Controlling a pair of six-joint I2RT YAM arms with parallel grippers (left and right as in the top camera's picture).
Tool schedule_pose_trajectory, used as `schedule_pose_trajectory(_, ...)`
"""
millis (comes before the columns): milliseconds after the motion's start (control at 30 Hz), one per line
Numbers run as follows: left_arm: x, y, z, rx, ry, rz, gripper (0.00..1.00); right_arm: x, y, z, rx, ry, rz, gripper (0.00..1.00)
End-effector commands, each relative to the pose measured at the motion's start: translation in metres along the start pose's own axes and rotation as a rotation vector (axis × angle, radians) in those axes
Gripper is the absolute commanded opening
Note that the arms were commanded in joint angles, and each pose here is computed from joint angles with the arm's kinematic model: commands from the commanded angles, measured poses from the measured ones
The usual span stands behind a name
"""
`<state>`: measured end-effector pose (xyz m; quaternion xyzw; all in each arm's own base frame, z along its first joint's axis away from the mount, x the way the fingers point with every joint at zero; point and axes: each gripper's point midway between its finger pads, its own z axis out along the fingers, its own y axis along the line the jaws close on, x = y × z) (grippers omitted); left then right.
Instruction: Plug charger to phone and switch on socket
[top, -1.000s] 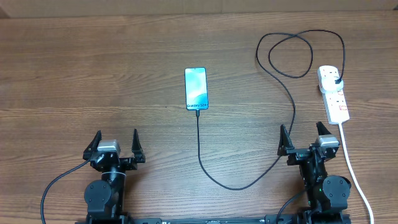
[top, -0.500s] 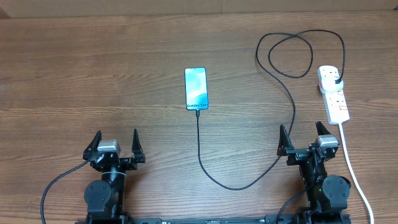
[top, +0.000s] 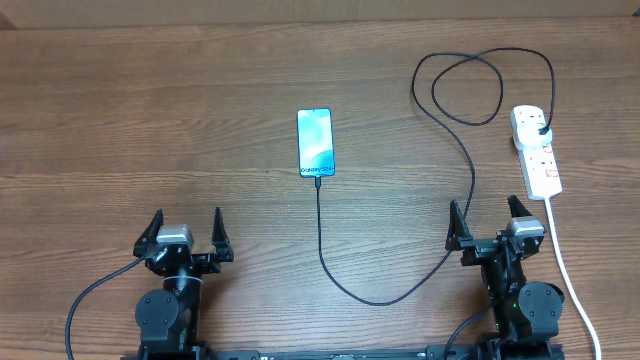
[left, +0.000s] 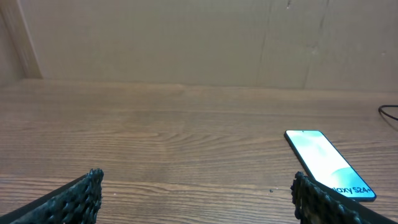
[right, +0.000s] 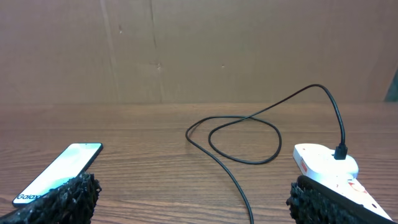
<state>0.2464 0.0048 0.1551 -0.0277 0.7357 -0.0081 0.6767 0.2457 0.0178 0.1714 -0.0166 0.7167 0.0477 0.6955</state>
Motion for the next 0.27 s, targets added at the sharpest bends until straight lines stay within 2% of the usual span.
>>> schedule_pose_trajectory(0, -0.0009, -0.0006, -0.0004, 0.001, -0.008, 0.015, 1.0, 0.0014, 0.0, 0.0001, 0.001, -0.005, -0.008, 1.0)
schedule_pose_trajectory(233, -0.0009, -0.0006, -0.0004, 0.001, -0.008, 0.015, 1.0, 0.0014, -0.0001, 0.0001, 0.002, -0.005, -0.008, 1.0)
